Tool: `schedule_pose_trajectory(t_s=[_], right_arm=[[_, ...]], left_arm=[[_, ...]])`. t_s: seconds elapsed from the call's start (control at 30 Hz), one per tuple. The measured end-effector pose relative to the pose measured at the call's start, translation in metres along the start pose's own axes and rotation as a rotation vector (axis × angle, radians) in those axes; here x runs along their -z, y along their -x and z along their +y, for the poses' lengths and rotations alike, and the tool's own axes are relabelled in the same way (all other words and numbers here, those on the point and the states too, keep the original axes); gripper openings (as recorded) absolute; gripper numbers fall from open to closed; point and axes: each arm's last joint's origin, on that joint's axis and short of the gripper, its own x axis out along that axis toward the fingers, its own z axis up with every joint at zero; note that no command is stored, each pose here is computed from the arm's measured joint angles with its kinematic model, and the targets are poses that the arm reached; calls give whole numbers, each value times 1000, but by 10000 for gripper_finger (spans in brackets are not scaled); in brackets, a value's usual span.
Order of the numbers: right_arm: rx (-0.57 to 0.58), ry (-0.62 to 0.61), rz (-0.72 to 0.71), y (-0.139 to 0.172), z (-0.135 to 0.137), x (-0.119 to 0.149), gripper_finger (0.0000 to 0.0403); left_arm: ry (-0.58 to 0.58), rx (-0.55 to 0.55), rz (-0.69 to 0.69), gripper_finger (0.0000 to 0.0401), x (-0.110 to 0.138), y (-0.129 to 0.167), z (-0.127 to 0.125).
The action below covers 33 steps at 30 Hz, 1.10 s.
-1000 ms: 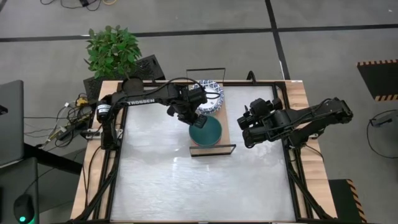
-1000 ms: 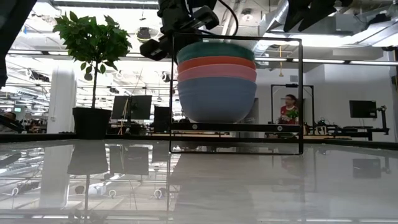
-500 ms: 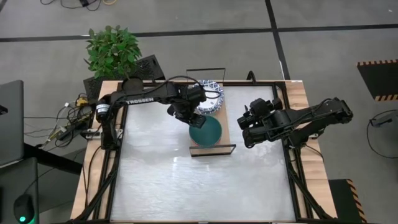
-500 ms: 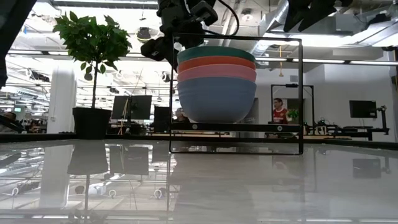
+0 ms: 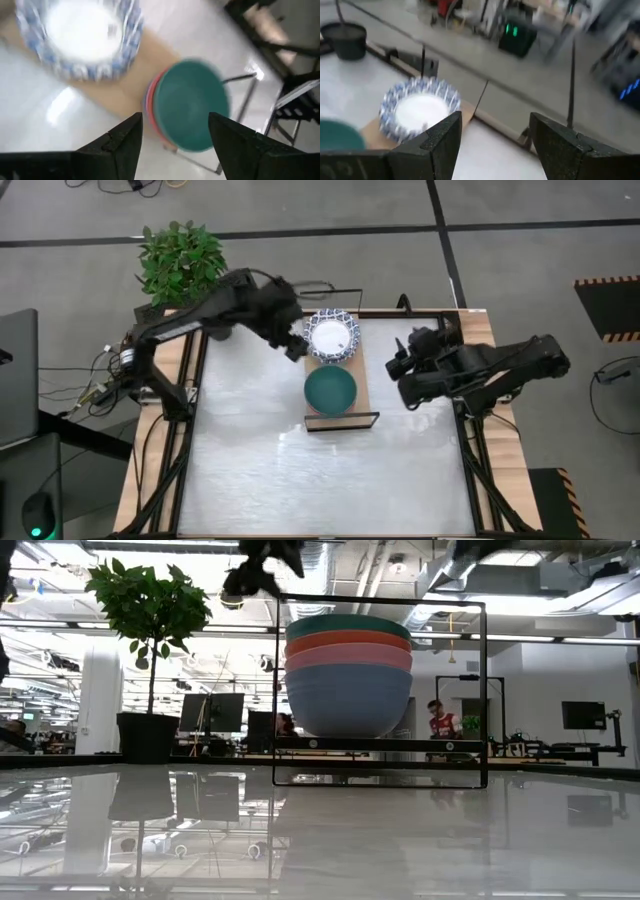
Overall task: Place and stack bowls onto a shelf
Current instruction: Return to Home Position
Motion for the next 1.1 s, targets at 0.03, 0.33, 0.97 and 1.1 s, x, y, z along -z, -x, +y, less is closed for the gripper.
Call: schedule_pose_trajectory(t_s=[0.03, 0.33, 0.97, 1.1], right_arm=[[1, 25, -31, 4, -3, -9, 260], [6, 139, -149, 24, -33, -58, 260], [-327, -382, -234, -7, -89, 61, 260], [-329, -448, -259, -20, -88, 97, 260]], left_arm=[[-41, 17, -52, 210, 0, 12, -2], [-550, 0, -529, 210, 33, 145, -11], [-582, 439, -640, 210, 120, 110, 45], [-543, 480, -671, 210, 136, 77, 63]])
